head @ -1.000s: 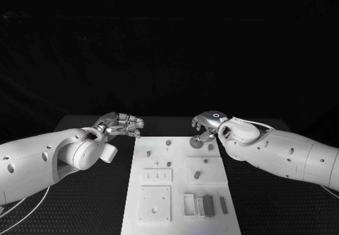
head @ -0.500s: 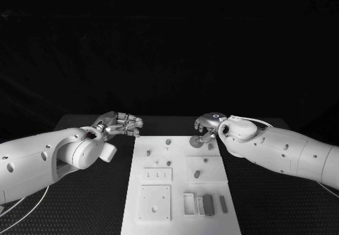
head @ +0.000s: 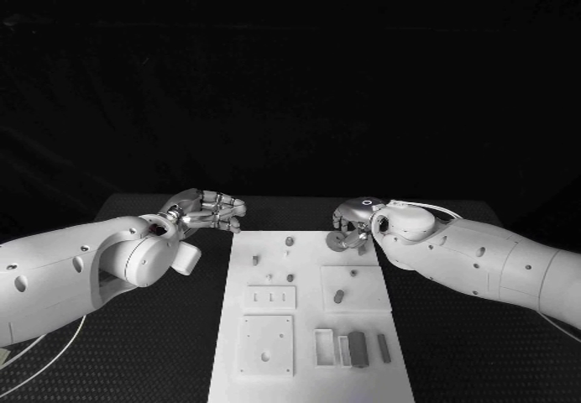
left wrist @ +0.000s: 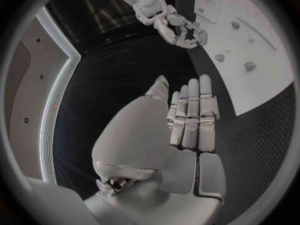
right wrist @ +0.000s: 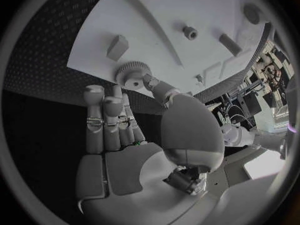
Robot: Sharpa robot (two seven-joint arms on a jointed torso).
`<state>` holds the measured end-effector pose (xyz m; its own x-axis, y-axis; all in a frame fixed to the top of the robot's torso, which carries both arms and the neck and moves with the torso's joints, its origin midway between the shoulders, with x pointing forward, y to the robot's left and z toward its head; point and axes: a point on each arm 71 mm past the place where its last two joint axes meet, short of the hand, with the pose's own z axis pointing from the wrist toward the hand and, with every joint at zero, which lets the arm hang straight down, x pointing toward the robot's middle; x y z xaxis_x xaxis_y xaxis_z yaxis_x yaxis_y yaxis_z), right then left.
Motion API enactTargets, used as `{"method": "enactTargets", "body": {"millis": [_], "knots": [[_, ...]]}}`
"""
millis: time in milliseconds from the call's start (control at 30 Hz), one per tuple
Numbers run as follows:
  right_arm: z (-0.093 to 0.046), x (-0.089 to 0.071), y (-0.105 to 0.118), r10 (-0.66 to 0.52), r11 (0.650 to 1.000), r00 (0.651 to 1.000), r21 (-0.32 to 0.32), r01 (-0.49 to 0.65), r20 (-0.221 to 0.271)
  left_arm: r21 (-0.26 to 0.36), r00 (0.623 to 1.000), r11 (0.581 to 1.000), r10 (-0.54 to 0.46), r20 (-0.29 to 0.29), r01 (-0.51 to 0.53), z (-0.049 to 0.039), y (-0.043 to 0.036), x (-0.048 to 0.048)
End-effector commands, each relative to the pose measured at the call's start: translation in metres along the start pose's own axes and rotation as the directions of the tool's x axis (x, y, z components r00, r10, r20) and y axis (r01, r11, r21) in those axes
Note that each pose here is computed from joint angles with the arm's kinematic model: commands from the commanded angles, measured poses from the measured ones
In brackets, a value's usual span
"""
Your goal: Assemble the parts on the task board
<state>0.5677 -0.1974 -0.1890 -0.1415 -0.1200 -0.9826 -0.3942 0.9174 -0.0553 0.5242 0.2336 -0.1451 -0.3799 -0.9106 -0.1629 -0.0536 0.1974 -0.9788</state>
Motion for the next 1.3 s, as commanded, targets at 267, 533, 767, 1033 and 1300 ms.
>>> {"method": "enactTargets", "body": {"millis": [267,533,767,1033,1300], "knots": [[0.0,0.005,0.004,-0.006,1.0,0.999,-0.027,0.005,-0.045,0.014,1.0,1.0,0.002,-0.017,-0.002,0.0001,-0.0023,0.0014],[0.002,0.009,0.004,-0.008,1.0,0.998,-0.024,0.006,-0.058,0.013,1.0,1.0,0.002,-0.018,-0.002,0.0004,-0.0023,0.0016],[0.005,0.014,0.005,-0.014,1.0,0.998,-0.023,0.012,-0.068,0.013,1.0,1.0,0.002,-0.019,-0.001,-0.0001,-0.0024,0.0017],[0.005,0.021,0.005,-0.056,0.998,0.994,-0.023,0.054,-0.092,0.011,1.0,1.0,0.001,-0.018,-0.001,-0.0017,-0.0022,0.0008],[0.004,0.029,0.006,-0.076,0.997,0.989,-0.025,0.073,-0.127,0.011,1.0,1.0,0.002,-0.018,-0.002,-0.0025,-0.0024,0.0006]]}}
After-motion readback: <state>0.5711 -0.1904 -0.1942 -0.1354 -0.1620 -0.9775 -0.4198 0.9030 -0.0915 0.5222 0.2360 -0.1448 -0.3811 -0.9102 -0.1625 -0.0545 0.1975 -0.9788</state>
